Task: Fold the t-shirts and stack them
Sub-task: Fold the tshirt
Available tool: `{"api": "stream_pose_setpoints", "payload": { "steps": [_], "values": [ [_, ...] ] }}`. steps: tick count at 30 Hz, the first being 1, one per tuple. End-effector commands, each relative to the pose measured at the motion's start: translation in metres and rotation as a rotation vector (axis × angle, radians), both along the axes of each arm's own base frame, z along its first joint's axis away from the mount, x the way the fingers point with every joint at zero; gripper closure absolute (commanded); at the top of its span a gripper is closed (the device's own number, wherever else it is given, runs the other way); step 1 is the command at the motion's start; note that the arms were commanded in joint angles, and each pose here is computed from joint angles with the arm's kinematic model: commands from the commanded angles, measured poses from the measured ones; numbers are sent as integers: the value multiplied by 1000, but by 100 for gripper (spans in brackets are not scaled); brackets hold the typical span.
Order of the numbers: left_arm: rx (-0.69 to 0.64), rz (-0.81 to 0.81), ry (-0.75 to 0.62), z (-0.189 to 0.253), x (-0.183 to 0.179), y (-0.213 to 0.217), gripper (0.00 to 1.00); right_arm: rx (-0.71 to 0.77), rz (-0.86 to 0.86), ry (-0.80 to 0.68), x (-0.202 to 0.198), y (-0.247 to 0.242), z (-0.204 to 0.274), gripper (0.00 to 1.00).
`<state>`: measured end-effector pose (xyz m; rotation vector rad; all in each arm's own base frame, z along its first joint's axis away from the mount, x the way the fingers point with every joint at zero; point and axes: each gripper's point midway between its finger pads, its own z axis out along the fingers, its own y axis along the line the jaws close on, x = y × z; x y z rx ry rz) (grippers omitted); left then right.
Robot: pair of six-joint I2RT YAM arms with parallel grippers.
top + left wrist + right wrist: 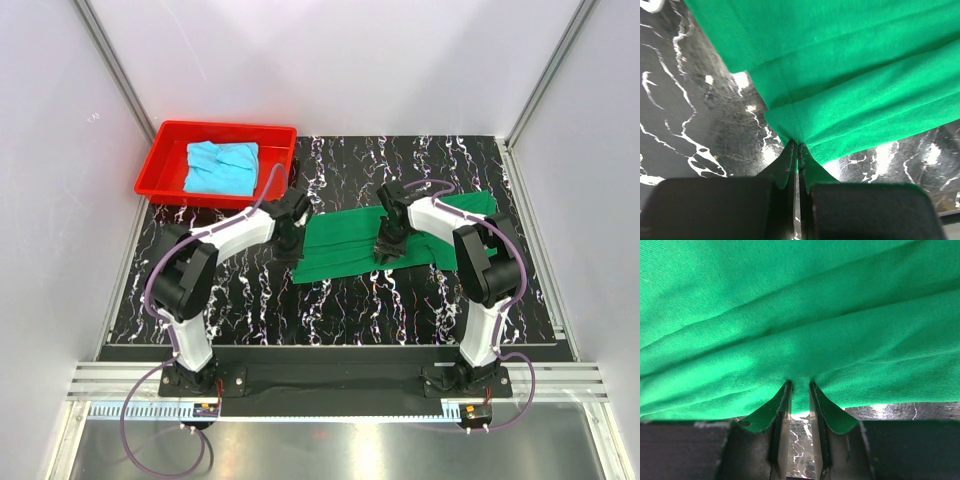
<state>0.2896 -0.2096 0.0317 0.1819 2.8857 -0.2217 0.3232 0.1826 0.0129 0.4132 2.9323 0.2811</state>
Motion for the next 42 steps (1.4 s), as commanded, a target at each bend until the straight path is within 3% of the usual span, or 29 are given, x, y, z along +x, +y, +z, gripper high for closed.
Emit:
{"api": "stream_pose_setpoints", "payload": {
  "steps": [1, 6, 15, 21, 42],
  "values": [
    [-100, 48, -90, 43, 26, -7, 100, 0, 15, 31, -8, 3, -11, 72],
    [-183, 100, -95, 58, 44, -6, 100, 1, 14, 26, -5, 4, -9, 73],
    [-258, 155, -24, 41, 57, -6, 100, 10, 6, -9, 6, 8, 17, 69],
    [-263, 163, 1, 32, 57, -4, 100, -11, 0, -74, 21, 6, 37, 68],
    [-260, 153, 1, 34, 55, 0, 100, -72, 5, -68, 24, -3, 19, 75]
  ]
}}
